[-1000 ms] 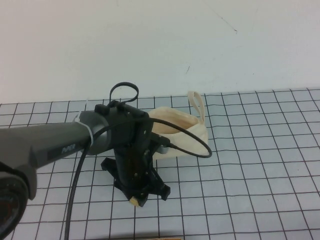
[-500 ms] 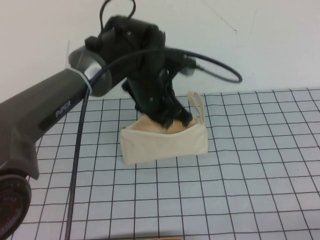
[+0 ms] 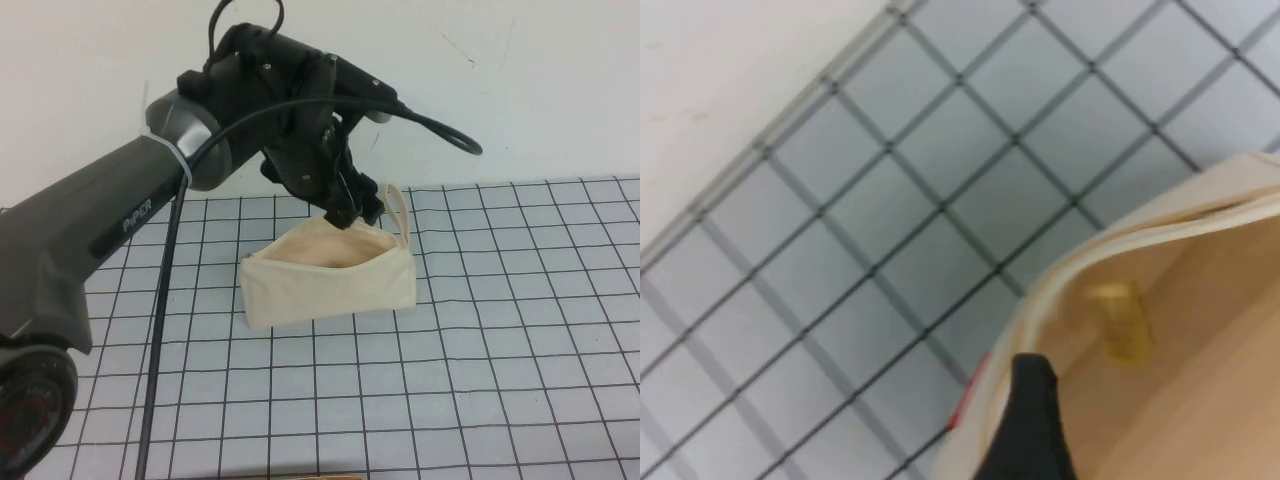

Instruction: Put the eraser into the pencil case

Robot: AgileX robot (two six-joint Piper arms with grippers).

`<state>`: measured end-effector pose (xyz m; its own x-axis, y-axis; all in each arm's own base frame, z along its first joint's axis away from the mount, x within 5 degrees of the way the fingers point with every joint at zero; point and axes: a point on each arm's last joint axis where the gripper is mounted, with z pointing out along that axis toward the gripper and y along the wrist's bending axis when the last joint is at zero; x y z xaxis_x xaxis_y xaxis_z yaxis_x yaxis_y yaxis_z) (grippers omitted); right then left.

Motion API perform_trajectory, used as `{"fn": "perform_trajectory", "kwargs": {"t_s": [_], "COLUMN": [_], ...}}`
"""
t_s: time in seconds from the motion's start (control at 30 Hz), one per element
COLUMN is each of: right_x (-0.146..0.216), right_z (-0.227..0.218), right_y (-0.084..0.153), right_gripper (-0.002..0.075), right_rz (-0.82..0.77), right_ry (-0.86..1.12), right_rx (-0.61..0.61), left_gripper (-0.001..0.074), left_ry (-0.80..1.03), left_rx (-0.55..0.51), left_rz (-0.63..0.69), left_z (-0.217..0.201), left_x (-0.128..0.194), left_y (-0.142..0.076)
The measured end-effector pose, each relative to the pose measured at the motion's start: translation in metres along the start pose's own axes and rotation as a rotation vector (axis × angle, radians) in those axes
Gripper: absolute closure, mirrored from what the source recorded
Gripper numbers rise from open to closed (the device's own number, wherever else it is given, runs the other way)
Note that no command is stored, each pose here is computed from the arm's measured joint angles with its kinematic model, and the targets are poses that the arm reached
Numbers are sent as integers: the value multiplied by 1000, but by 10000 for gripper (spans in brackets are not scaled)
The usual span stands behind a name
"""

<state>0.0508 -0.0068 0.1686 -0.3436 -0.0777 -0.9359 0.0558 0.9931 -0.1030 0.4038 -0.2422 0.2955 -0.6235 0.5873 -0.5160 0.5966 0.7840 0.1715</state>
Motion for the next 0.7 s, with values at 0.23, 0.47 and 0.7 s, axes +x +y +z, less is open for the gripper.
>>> {"fn": "perform_trajectory", "kwargs": {"t_s": [0.23,0.47,0.7], "right_x": [0,0,0], "right_z": [0,0,0], "right_y": [0,0,0], "right_gripper": [727,727,727], "right_rz": [0,0,0], "right_ry": [0,0,0], "right_rx": [0,0,0], "left_gripper": [557,724,735], "left_ry": [-9,-184,-356], "left_rx": [-148,-153,-127], "left_rz": [-37,-97,-128], "left_z": [-41,-142,-242], "left_x": [-12,-16,5], "left_y": [20,31,33]}}
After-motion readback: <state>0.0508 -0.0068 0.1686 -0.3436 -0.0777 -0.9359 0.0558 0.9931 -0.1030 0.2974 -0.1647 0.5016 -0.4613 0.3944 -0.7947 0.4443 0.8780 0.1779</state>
